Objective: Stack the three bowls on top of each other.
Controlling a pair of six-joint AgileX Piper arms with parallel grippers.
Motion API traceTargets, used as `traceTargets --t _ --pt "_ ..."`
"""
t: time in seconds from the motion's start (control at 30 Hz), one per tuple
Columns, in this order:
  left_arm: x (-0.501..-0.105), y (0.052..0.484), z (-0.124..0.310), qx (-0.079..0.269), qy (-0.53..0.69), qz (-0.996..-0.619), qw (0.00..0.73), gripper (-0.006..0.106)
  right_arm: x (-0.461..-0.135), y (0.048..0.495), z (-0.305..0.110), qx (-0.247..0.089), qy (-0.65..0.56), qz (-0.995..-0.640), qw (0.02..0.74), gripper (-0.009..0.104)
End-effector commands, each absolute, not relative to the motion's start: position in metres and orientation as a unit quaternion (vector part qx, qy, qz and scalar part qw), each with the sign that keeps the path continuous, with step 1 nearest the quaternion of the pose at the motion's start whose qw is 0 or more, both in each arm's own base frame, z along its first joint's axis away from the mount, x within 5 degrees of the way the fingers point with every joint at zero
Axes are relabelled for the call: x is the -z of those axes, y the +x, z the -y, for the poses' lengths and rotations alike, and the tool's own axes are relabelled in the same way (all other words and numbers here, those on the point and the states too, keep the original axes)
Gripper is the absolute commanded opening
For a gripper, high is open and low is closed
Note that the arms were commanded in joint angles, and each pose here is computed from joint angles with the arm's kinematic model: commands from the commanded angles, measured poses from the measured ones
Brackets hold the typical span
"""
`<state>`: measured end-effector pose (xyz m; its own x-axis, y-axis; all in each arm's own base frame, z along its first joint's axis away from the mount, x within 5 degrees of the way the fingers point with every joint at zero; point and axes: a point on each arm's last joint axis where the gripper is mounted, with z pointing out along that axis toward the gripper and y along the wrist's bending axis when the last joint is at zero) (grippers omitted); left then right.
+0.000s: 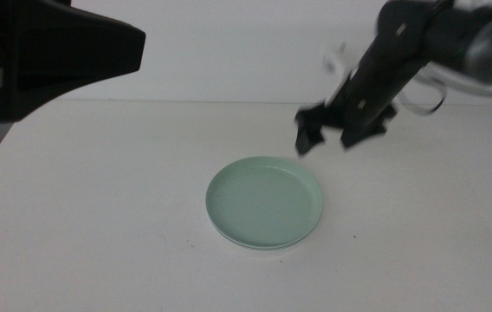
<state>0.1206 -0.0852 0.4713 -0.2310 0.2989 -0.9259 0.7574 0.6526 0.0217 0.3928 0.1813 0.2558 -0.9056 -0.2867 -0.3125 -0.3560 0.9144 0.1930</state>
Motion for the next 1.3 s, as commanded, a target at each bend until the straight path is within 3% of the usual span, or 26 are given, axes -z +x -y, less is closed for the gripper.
traceTargets --t 0.0,0.17,0.3,0.47,0.7,1.27 --pt "-0.471 0.121 0.086 0.227 0.35 -0.752 0.51 0.094 -0.307 0.382 -0.164 -0.114 -0.177 -0.956 0.205 0.093" --pt "-0.471 0.121 0.086 0.227 0.35 -0.752 0.51 0.094 -0.384 0.348 -0.121 -0.117 -0.142 -0.937 0.298 0.093" --pt "-0.471 0.121 0.086 0.227 0.35 -0.752 0.51 0.094 -0.416 0.304 -0.092 -0.114 -0.121 -0.923 0.347 0.093" --pt "-0.471 0.121 0.086 0.227 0.35 -0.752 0.51 0.094 -0.411 0.242 -0.072 -0.11 -0.099 -0.903 0.403 0.093" --pt "-0.471 0.121 0.086 0.227 0.35 -0.752 0.511 0.094 -0.418 0.191 -0.052 -0.112 -0.073 -0.804 0.58 0.093" --pt "-0.475 0.126 0.085 0.223 0.331 -0.741 0.54 0.094 -0.42 0.187 -0.05 -0.109 -0.072 -0.8 0.585 0.093"
